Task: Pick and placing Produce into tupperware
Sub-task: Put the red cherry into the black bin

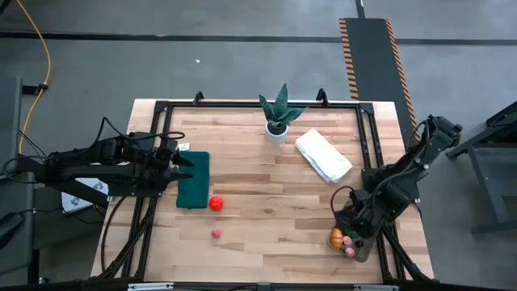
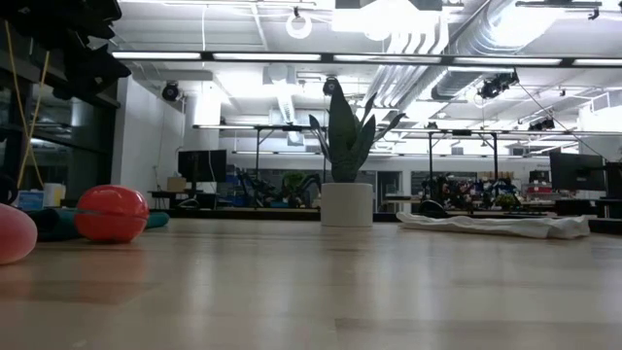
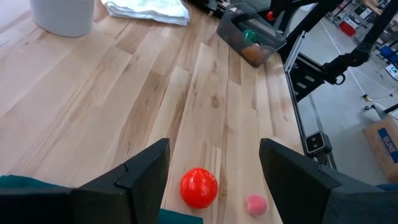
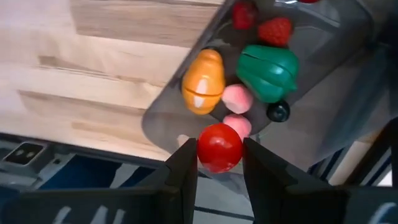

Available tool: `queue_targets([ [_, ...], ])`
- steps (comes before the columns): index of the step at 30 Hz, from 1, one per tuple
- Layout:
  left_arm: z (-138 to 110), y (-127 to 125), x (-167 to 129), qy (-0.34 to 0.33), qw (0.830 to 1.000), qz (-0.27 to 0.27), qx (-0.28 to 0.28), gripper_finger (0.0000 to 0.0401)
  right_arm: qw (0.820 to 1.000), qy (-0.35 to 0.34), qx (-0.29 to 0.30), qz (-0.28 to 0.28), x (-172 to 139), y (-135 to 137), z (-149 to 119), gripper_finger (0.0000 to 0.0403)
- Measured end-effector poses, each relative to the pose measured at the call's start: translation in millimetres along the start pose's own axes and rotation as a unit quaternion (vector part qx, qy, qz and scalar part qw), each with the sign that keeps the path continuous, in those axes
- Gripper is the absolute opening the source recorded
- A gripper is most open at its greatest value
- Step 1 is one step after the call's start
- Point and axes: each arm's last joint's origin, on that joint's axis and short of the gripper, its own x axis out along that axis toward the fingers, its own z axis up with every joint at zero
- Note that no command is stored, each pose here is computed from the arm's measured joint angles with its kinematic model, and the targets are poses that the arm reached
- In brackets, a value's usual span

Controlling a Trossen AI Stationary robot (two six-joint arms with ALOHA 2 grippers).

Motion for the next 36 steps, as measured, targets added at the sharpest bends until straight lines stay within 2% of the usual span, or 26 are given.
queue_targets([
  [10, 0, 0, 0, 0.001, 1.0, -0.001, 0.003, 0.0236, 0.999, -0.028, -0.001, -0.034, 19, 2, -6, 0.0094],
  [19, 0, 0, 0, 0.004, 1.0, -0.007, -0.001, 0.0236, 0.998, -0.058, -0.003, -0.036, 32, 7, -8, 0.0094],
  [36, 0, 0, 0, 0.004, 1.0, -0.007, -0.002, 0.0236, 0.997, -0.06, -0.004, -0.039, 62, 20, -17, 0.0094],
])
